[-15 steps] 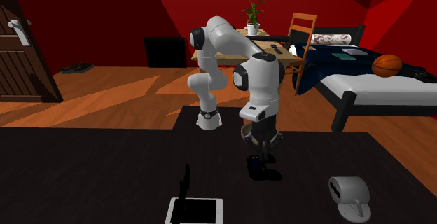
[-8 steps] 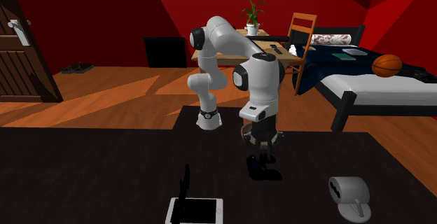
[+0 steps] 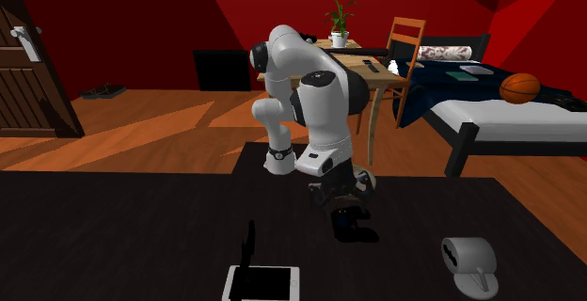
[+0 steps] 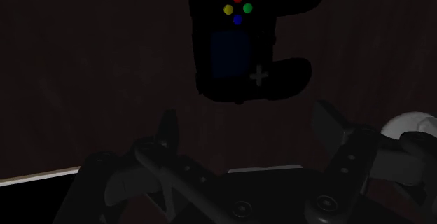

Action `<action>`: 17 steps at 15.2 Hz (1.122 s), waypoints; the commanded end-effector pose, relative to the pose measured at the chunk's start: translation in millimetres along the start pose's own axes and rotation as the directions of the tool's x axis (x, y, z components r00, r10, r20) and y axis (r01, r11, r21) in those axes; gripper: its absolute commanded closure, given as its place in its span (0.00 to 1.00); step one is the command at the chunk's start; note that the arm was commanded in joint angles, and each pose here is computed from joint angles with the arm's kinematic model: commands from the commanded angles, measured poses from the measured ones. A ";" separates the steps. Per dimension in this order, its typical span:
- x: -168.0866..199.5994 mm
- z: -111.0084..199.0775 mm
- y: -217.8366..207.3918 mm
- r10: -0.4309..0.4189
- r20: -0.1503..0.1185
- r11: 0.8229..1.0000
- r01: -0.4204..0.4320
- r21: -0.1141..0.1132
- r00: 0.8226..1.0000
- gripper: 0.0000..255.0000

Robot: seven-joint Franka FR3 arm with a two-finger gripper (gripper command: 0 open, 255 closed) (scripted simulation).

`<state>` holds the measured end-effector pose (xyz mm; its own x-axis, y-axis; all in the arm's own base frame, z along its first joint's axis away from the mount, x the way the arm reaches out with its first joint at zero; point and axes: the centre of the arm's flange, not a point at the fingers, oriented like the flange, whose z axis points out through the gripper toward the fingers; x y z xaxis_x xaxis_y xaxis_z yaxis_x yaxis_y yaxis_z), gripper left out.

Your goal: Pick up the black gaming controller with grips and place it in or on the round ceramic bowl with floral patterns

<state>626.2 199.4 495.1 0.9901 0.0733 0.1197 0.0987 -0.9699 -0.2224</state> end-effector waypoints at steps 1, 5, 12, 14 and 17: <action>0.6 9.3 0.3 -0.001 0.001 1.000 0.001 0.004 1.000 0.00; 0.6 28.2 0.2 -0.001 0.001 1.000 0.001 0.004 1.000 0.00; 0.7 28.2 0.2 -0.001 0.001 1.000 0.001 0.004 1.000 0.00; 0.7 28.2 0.2 -0.001 0.001 1.000 0.001 0.004 1.000 1.00; 0.7 28.2 0.2 -0.001 0.001 1.000 0.001 0.004 1.000 1.00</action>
<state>629.7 205.8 467.8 0.9901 0.0748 0.1188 0.1003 -0.9690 -0.2258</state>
